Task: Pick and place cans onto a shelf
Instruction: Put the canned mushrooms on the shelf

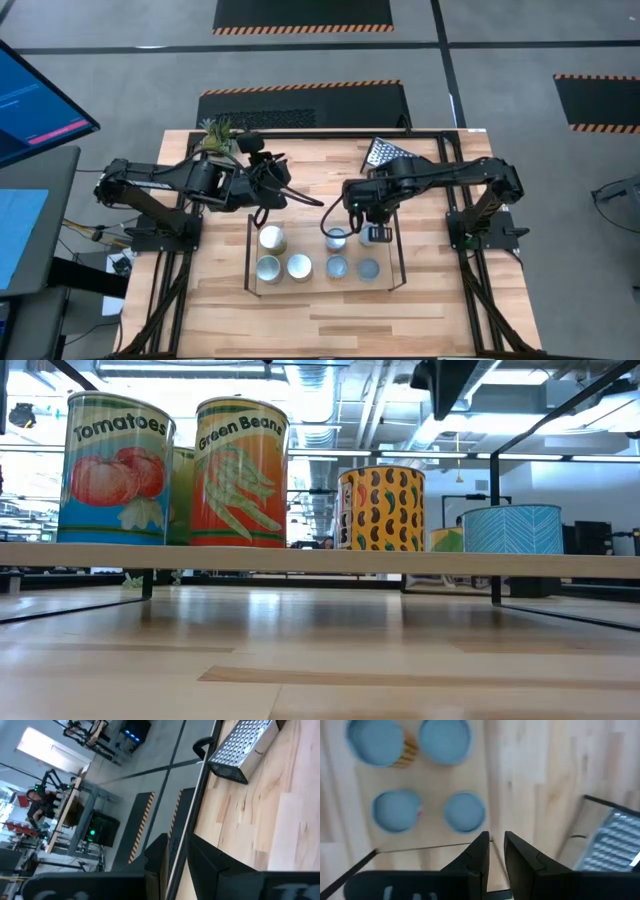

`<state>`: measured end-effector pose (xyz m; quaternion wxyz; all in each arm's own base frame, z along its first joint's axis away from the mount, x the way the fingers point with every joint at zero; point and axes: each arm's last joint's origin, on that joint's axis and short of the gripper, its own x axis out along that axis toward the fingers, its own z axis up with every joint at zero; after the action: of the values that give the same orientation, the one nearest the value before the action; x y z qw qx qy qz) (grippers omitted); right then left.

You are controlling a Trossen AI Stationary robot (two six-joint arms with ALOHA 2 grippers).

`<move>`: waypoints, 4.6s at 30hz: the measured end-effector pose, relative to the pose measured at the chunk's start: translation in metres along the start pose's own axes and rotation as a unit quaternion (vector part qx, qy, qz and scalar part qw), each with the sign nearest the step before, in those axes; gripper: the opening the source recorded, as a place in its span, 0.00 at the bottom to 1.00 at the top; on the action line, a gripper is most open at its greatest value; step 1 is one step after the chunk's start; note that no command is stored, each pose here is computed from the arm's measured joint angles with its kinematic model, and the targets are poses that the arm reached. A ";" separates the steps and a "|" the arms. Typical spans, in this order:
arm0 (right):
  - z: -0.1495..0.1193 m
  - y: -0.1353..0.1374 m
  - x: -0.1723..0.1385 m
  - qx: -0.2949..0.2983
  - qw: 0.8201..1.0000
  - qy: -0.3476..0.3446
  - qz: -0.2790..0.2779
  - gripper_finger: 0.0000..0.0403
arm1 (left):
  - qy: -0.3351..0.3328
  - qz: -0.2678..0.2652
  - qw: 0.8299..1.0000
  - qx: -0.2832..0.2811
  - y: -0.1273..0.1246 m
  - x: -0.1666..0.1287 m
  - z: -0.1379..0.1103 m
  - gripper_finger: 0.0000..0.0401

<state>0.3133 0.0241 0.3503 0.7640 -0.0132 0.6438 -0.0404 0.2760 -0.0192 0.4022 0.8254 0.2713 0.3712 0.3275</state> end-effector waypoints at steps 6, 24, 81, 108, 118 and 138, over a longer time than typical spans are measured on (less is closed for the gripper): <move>0.000 -0.006 0.000 -0.003 0.997 -0.005 -0.075 0.20 | -0.001 0.000 1.000 -0.001 0.000 0.000 0.000 0.14; 0.003 -0.059 -0.039 0.028 0.984 -0.054 -0.165 0.20 | -0.004 -0.023 1.000 -0.003 -0.001 0.000 0.000 0.14; -0.017 -0.018 0.114 -0.048 0.993 0.056 -0.092 0.20 | 0.021 -0.028 0.999 0.007 -0.002 0.000 -0.007 0.14; -0.020 0.003 0.125 -0.048 0.995 0.037 -0.073 0.20 | 0.021 -0.028 0.999 0.003 -0.002 0.000 -0.007 0.14; -0.020 -0.004 0.132 -0.026 0.996 0.035 -0.079 0.20 | 0.019 -0.046 0.999 0.003 -0.003 0.000 -0.006 0.14; -0.020 -0.002 0.131 -0.023 0.997 0.034 -0.059 0.20 | 0.020 -0.046 0.999 0.003 -0.003 0.000 -0.007 0.14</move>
<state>0.3151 0.0123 0.2180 0.7373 -0.0679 0.6684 -0.0712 0.2717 -0.0201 0.3965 0.8312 0.2503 0.4005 0.2933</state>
